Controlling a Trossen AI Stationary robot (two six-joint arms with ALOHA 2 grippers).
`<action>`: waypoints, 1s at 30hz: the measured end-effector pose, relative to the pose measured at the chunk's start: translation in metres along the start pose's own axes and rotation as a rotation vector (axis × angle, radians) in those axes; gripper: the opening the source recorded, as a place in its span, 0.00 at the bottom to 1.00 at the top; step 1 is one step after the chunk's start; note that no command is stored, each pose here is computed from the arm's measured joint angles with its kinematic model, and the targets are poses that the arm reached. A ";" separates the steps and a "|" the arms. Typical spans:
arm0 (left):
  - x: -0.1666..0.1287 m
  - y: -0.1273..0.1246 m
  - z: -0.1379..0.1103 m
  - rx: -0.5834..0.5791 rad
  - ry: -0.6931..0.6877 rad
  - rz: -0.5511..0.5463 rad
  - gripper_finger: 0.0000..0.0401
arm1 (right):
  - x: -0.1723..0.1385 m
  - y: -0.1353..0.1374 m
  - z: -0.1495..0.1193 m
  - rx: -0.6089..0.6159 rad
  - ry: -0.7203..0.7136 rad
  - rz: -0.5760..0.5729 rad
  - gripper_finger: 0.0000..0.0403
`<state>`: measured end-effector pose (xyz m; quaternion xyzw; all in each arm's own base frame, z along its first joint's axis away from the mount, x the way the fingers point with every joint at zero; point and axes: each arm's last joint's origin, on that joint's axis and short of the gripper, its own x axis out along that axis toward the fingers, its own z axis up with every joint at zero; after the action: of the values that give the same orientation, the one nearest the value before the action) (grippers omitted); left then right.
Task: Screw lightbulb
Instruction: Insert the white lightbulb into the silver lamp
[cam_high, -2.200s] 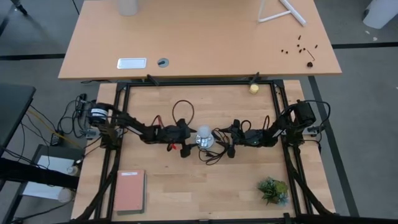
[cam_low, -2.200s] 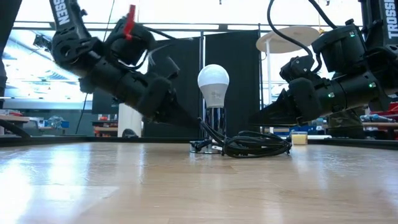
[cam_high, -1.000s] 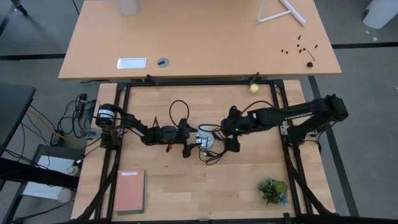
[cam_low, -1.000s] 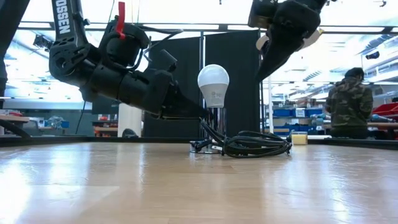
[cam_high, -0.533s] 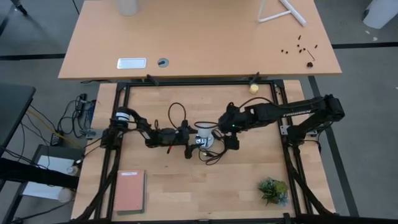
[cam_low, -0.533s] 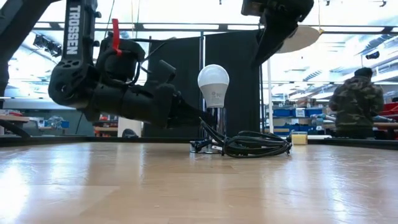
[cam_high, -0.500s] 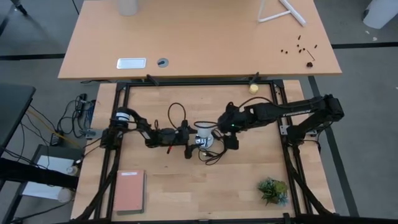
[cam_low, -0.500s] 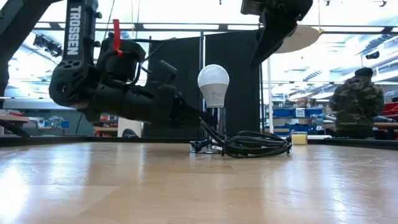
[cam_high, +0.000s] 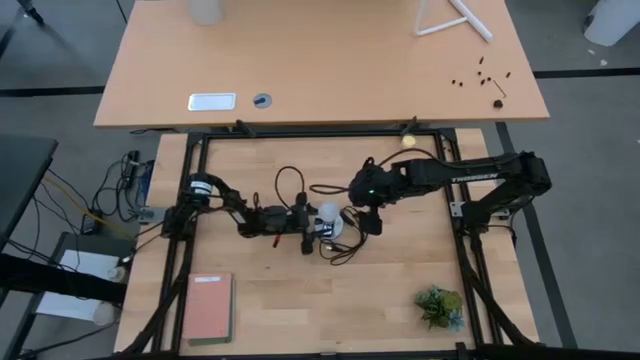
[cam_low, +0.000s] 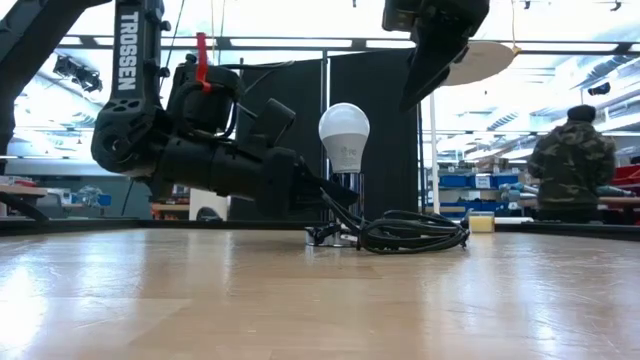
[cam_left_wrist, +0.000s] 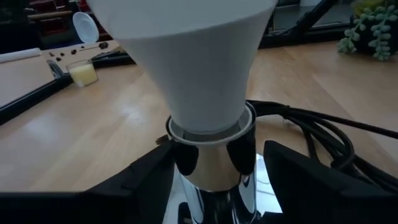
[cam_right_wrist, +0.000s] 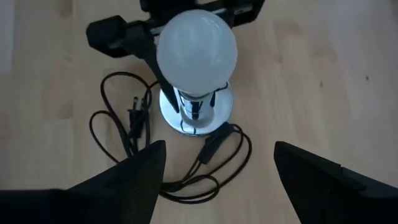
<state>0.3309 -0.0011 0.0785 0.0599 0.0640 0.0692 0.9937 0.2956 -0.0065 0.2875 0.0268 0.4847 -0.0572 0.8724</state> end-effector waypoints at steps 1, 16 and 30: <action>0.000 0.001 0.000 0.007 0.000 0.001 0.61 | 0.002 0.001 0.002 -0.005 0.009 0.000 0.76; 0.000 0.001 -0.001 0.018 0.009 -0.014 0.56 | 0.017 0.017 0.064 -0.380 0.157 0.028 0.76; 0.001 0.006 -0.004 0.021 0.008 -0.073 0.56 | 0.018 0.018 0.066 -0.842 0.164 0.017 0.76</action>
<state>0.3305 0.0052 0.0757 0.0677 0.0710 0.0323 0.9947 0.3627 0.0038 0.3072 -0.3232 0.5333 0.1552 0.7661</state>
